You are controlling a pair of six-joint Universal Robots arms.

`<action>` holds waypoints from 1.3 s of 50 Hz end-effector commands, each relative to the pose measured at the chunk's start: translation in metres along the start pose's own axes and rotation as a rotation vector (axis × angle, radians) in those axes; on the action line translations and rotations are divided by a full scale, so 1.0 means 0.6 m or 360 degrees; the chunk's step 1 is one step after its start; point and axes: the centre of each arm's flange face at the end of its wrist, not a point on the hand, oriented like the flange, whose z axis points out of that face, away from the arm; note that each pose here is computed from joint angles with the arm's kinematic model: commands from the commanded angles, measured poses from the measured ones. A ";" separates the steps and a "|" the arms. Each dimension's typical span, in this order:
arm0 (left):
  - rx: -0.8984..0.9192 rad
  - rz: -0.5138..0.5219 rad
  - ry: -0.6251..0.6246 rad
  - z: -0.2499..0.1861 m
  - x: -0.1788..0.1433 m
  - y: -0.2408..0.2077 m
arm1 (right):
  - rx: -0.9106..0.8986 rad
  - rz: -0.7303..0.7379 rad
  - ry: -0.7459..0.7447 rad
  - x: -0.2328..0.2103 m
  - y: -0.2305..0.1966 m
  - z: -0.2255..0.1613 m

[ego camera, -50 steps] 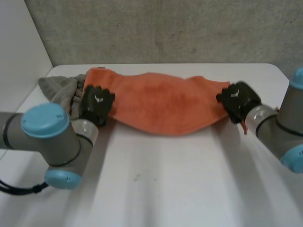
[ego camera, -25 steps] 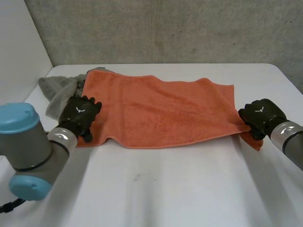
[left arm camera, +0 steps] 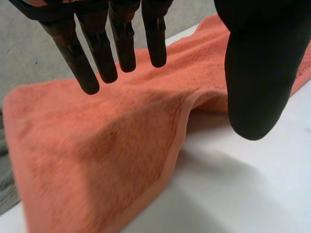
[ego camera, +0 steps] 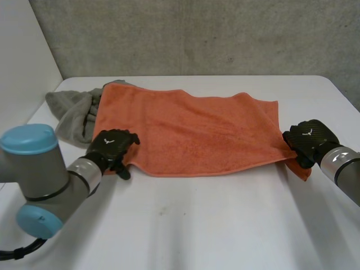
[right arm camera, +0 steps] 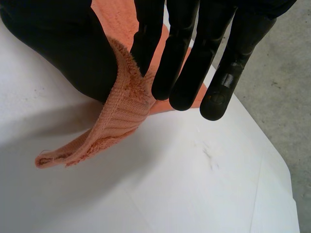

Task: Fold the laundry.

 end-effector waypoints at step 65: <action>-0.0273 0.0479 -0.0390 -0.054 -0.041 -0.010 | -0.0097 -0.0112 -0.0072 0.024 -0.051 -0.067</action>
